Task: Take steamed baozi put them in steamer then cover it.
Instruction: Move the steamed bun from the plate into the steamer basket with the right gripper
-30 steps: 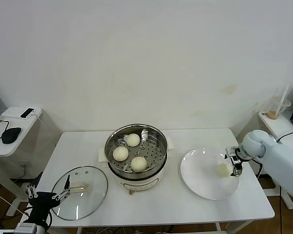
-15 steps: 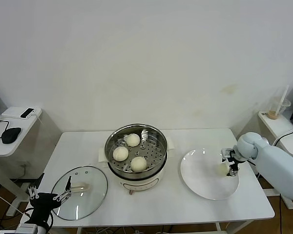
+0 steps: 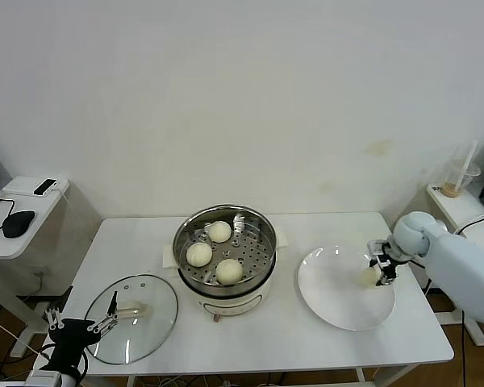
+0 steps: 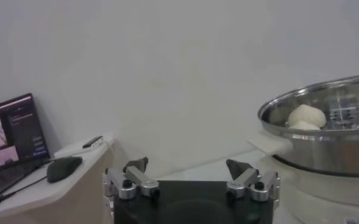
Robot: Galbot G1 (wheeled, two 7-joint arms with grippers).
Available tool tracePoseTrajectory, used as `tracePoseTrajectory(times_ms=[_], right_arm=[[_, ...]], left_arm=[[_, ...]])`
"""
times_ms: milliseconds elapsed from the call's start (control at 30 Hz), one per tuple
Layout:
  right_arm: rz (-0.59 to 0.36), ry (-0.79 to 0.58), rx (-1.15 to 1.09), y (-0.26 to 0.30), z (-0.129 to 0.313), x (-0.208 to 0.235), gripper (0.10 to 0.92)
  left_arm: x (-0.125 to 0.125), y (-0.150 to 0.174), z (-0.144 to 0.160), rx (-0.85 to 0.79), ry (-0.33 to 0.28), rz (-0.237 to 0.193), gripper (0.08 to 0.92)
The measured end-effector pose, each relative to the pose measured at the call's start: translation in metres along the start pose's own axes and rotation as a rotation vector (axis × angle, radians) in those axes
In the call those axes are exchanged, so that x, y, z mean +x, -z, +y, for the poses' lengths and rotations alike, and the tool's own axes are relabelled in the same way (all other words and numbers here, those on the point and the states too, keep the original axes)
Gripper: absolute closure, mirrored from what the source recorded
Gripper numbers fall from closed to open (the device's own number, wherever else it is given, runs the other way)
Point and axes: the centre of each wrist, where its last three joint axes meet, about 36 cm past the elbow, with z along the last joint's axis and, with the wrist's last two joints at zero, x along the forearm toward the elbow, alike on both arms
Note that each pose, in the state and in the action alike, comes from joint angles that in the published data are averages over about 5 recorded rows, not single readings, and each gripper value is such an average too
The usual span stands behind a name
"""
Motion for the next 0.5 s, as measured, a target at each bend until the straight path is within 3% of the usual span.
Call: tracePoseTrajectory(times_ms=[200,500], right_arm=[[-0.024,-0.034,0.004,0.007,-0.018,0.036,0.452],[-0.114,-0.154,0.058,0.053,-0.063,0.123,0.439]], left_arm=[[0.000,0.003,0.001,-0.004,-0.004,-0.009,0.177],[-0.002,0.005,0.003,-0.012,-0.005,-0.017,0.177]])
